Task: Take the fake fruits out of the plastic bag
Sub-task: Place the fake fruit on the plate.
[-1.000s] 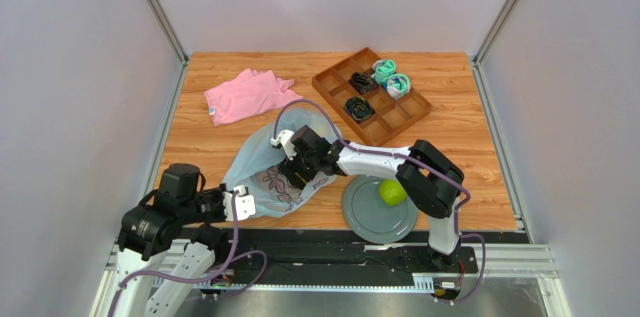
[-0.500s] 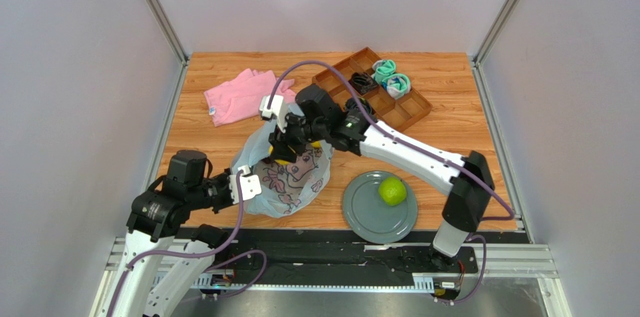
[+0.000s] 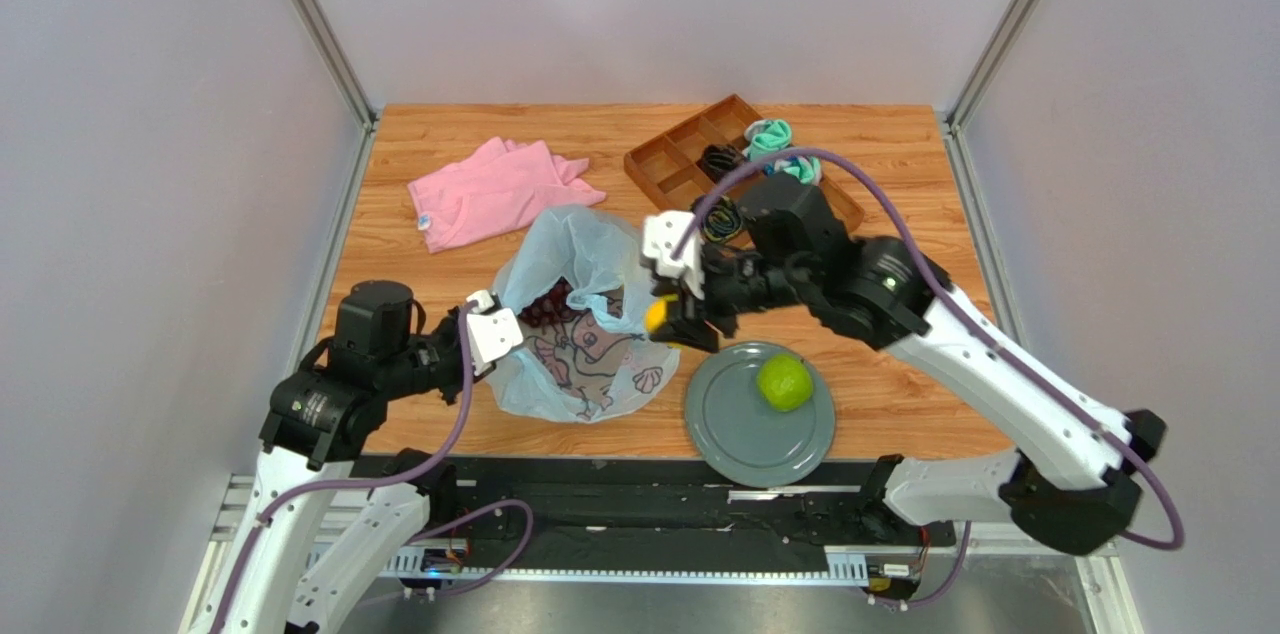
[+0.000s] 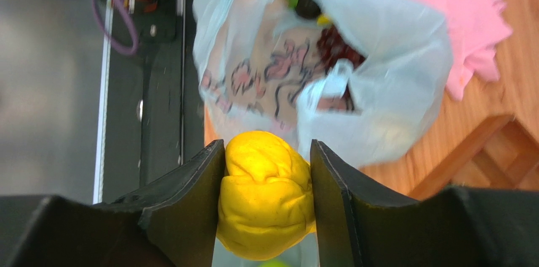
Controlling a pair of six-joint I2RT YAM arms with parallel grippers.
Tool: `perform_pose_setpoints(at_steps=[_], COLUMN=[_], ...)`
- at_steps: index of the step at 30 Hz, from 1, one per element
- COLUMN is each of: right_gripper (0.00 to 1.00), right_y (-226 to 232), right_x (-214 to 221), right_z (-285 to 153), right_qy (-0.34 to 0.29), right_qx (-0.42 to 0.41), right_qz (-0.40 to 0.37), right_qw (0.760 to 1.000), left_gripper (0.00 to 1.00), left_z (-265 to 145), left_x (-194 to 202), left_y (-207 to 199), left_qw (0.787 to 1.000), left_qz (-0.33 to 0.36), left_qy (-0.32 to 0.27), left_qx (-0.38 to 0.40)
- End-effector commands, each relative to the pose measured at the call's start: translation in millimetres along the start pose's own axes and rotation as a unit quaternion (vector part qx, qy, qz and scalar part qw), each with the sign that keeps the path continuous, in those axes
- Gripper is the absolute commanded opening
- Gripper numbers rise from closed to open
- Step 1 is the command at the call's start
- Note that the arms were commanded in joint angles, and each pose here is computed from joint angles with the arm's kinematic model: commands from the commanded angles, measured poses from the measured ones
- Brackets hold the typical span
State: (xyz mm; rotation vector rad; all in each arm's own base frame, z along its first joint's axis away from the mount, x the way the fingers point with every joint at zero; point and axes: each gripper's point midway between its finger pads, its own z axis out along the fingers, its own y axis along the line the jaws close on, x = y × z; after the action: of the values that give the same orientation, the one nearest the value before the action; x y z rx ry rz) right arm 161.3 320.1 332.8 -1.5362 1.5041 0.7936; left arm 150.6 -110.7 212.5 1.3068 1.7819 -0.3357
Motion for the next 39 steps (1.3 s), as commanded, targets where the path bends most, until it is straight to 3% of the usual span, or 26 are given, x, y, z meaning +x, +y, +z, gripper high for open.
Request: perform_pose_setpoints(at_steps=[1, 2, 5, 10, 13, 20, 23, 27, 29, 32, 33, 35, 39], right_gripper=[0.34, 0.34, 0.35, 0.35, 0.35, 0.36, 0.4, 0.59, 0.63, 0.78, 0.93, 0.95, 0.91], right_y=[34.6, 46.0, 60.1, 48.7, 41.9, 19.7, 12.4, 9.2, 8.2, 12.6, 9.7, 7.9, -1.7], right_x=[80.9, 119.9, 174.2, 202.4, 210.7, 238.8, 252.7, 266.9, 266.8, 261.3, 247.6, 216.1, 107.1], right_z=[-40.1, -35.7, -34.4, -9.1, 5.2, 40.3, 42.9, 37.6, 35.1, 31.5, 30.8, 32.3, 38.5], right_qy=[0.108, 0.147, 0.187, 0.196, 0.212, 0.247, 0.261, 0.286, 0.289, 0.288, 0.276, 0.238, 0.095], right_qx=[-0.01, -0.028, -0.05, -0.051, -0.065, -0.052, -0.042, -0.031, -0.028, -0.037, -0.036, -0.036, -0.036], right_qz=[-0.021, -0.016, -0.054, -0.106, -0.116, -0.089, -0.097, -0.099, -0.096, -0.083, -0.083, -0.073, -0.057], right_qw=[0.994, 0.989, 0.98, 0.973, 0.968, 0.964, 0.96, 0.953, 0.952, 0.953, 0.957, 0.968, 0.993], left_gripper=[0.0, 0.0, 0.0, 0.0, 0.0, 0.0, 0.0, 0.0, 0.0, 0.0, 0.0, 0.0, 0.0], left_z=[-4.0, -6.1, -10.3, -10.3, -11.0, -13.4, -12.1, -10.1, -9.0, -8.1, -8.3, -9.5, -12.7], left_x=[-28.6, -30.3, -27.3, -16.6, -20.0, -23.9, -23.8, -23.1, -21.3, -18.5, -17.9, -16.8, -14.6], left_y=[6.6, 6.2, 5.5, 15.5, 26.2, 23.1, 19.4, 18.2, 16.8, 15.4, 14.9, 14.0, 13.9], left_qw=[0.998, 0.997, 0.998, 0.998, 0.995, 0.994, 0.994, 0.994, 0.994, 0.994, 0.994, 0.994, 0.995], left_qz=[-0.017, -0.016, -0.022, -0.025, -0.073, -0.082, -0.08, -0.077, -0.077, -0.076, -0.077, -0.074, -0.06], left_qy=[-0.06, -0.066, -0.057, -0.036, -0.043, -0.052, -0.056, -0.06, -0.061, -0.061, -0.061, -0.061, -0.053], left_qx=[-0.017, -0.021, -0.024, -0.044, -0.055, -0.051, -0.043, -0.04, -0.04, -0.042, -0.043, -0.046, -0.05])
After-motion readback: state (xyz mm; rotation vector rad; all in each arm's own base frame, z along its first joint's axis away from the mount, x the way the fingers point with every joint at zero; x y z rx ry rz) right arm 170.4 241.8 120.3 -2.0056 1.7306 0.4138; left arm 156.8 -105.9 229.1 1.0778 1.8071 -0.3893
